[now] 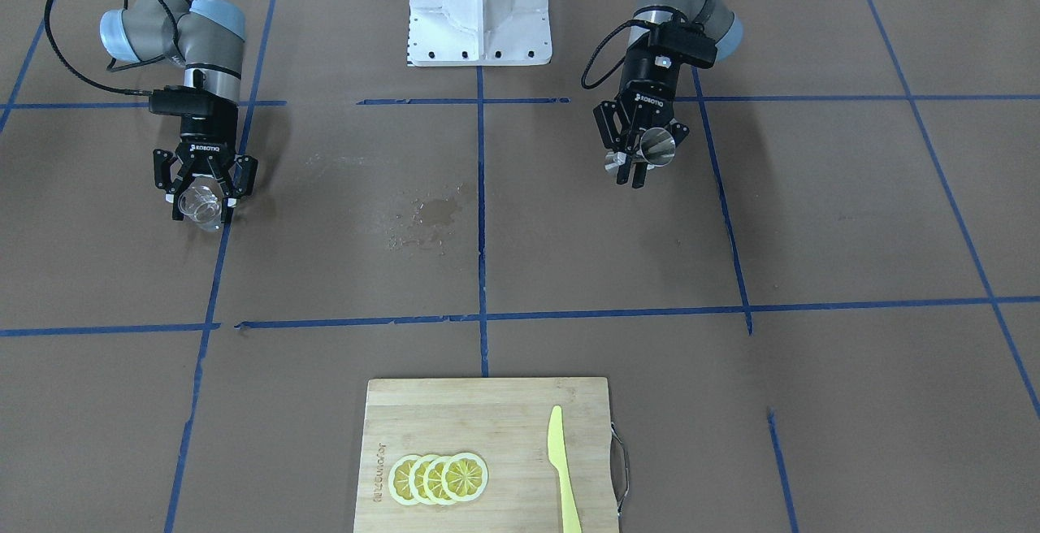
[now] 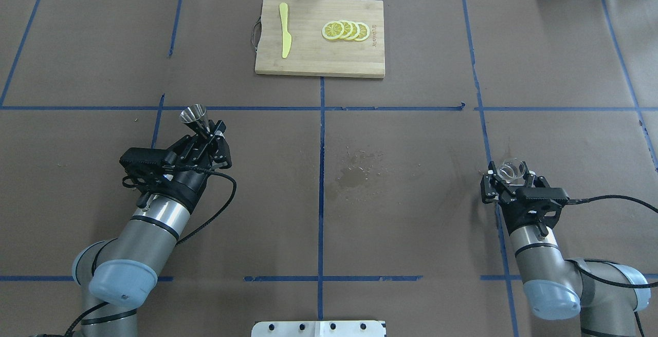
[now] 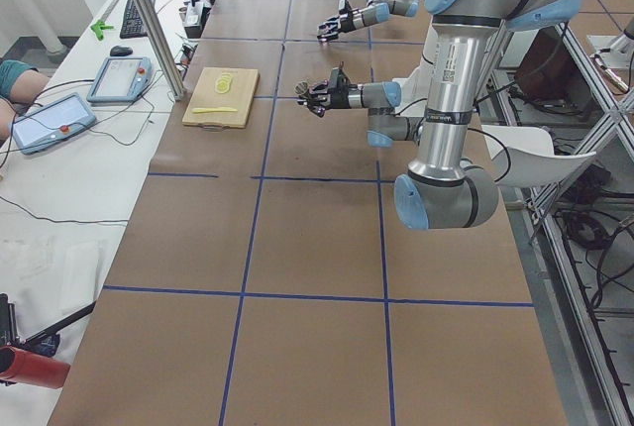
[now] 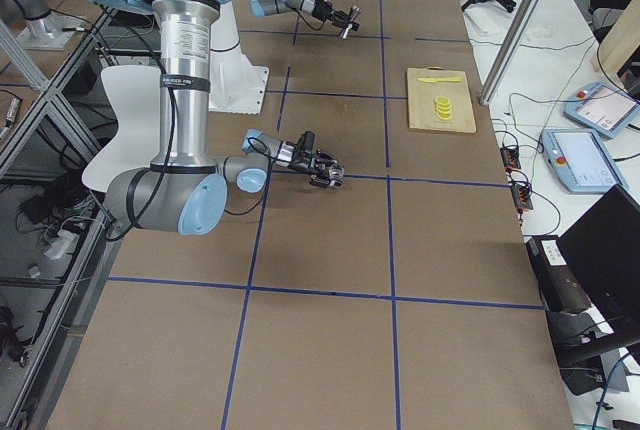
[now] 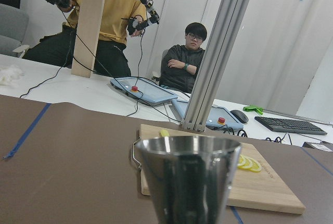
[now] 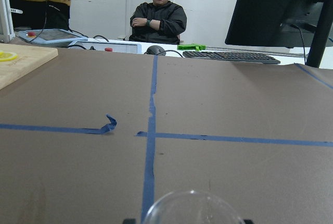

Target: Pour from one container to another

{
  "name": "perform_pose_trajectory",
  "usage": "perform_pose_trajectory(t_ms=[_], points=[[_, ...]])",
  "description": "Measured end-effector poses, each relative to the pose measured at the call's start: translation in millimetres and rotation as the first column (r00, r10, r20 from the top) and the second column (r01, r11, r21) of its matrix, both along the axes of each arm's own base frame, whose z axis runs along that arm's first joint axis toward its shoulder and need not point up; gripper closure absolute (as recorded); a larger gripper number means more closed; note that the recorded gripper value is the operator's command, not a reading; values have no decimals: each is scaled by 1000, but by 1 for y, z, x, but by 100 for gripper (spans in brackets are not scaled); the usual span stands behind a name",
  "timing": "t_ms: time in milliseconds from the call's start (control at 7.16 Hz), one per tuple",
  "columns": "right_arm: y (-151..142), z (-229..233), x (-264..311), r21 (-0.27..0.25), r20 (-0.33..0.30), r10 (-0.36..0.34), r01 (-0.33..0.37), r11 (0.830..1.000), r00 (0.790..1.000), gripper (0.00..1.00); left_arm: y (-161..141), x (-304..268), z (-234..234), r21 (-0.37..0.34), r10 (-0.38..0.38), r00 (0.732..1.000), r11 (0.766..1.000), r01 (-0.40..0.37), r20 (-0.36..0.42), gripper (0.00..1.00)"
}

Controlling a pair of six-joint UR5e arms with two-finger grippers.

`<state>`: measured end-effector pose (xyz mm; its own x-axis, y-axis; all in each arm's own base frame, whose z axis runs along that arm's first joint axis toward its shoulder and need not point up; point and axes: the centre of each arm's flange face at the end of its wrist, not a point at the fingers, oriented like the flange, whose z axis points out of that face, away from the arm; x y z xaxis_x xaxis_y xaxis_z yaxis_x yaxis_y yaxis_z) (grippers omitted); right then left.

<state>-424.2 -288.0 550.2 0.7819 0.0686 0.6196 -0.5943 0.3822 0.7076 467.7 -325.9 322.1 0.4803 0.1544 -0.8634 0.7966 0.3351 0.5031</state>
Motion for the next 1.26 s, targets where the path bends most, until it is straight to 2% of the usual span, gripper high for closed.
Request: perform_pose_trajectory(t_ms=[698,838,978,1117,1257], points=[[1,0,-2,-13,3,-15,15,1000,1000,30,0,0,-3,2,0,1000,1000,0,-3,100],[1,1,-2,-16,3,-17,17,1000,1000,53,0,0,-3,2,0,1000,1000,0,-3,100],[1,0,-2,-17,10,-20,20,1000,1000,93,0,0,-3,3,1,1000,1000,-1,-4,100],[2,-1,-1,-16,22,-22,22,1000,1000,100,0,0,-3,3,1,1000,1000,-1,-4,100],[1,-2,1,-13,33,-23,24,1000,999,100,0,-1,-4,3,1,1000,1000,-1,-5,100]])
